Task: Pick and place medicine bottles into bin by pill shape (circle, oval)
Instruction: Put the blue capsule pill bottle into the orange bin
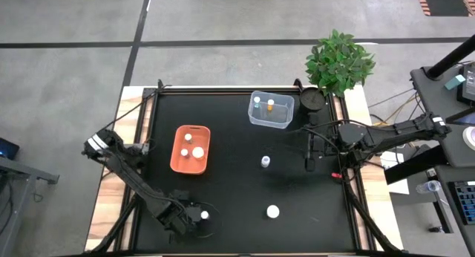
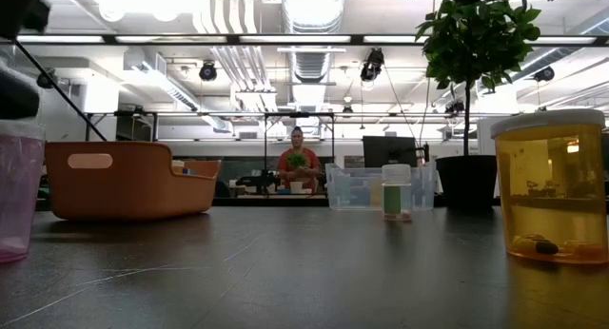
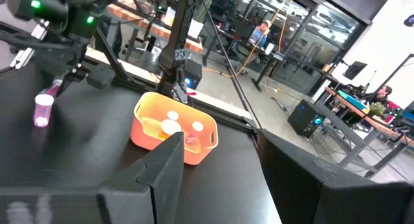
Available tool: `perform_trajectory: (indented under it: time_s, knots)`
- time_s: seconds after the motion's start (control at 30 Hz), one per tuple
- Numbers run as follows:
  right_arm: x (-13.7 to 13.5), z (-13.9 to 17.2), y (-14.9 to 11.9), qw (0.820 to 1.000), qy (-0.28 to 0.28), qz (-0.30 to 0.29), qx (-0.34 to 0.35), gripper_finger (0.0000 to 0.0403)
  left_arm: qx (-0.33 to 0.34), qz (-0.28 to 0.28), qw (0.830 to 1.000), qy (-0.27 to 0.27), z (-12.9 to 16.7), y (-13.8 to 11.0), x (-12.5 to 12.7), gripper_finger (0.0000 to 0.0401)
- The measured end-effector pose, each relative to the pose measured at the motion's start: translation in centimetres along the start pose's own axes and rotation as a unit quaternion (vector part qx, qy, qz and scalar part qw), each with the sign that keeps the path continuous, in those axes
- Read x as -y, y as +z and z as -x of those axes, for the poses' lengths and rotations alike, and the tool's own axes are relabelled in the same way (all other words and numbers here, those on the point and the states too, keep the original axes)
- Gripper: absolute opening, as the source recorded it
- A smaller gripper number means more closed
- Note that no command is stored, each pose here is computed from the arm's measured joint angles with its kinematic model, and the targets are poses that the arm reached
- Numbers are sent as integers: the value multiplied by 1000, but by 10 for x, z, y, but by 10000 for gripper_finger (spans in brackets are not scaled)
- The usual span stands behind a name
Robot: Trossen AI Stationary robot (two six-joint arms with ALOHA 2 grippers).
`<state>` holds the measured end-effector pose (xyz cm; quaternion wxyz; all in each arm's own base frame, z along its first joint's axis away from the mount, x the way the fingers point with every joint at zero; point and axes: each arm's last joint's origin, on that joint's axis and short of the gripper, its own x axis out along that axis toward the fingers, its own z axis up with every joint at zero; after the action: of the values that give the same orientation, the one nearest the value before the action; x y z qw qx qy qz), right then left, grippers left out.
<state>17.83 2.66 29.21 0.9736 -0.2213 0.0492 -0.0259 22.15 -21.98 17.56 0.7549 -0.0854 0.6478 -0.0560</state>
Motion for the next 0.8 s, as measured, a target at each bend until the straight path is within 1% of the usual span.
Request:
perform_trajectory:
  time_s: [0.07,0.13,0.23,0.33,0.4,0.5,0.57,0.67,0.73,0.8]
  knots:
    - [0,0,0,1000,0,0,0,189,16,0,1000,1,10,0,-1,76]
    - [0,0,0,1000,0,0,0,189,47,4,999,1,23,1,-3,76]
    - [0,0,0,1000,0,0,0,189,112,18,994,5,46,5,-9,77]
    - [0,0,0,1000,0,0,0,189,181,39,983,17,71,9,-18,77]
    - [0,0,0,1000,0,0,0,189,224,78,971,16,89,11,-28,77]
    - [0,0,0,1000,0,0,0,189,256,181,949,9,112,13,-49,77]
    - [0,0,0,1000,-1,0,1,189,257,244,935,-5,123,14,-63,77]
    - [0,0,0,1000,-1,0,2,189,228,304,924,-41,133,18,-82,77]
    - [0,0,0,1000,-1,1,2,189,178,348,918,-65,134,21,-94,77]
    - [0,0,0,1000,-1,0,2,189,104,403,905,-87,134,21,-110,77]
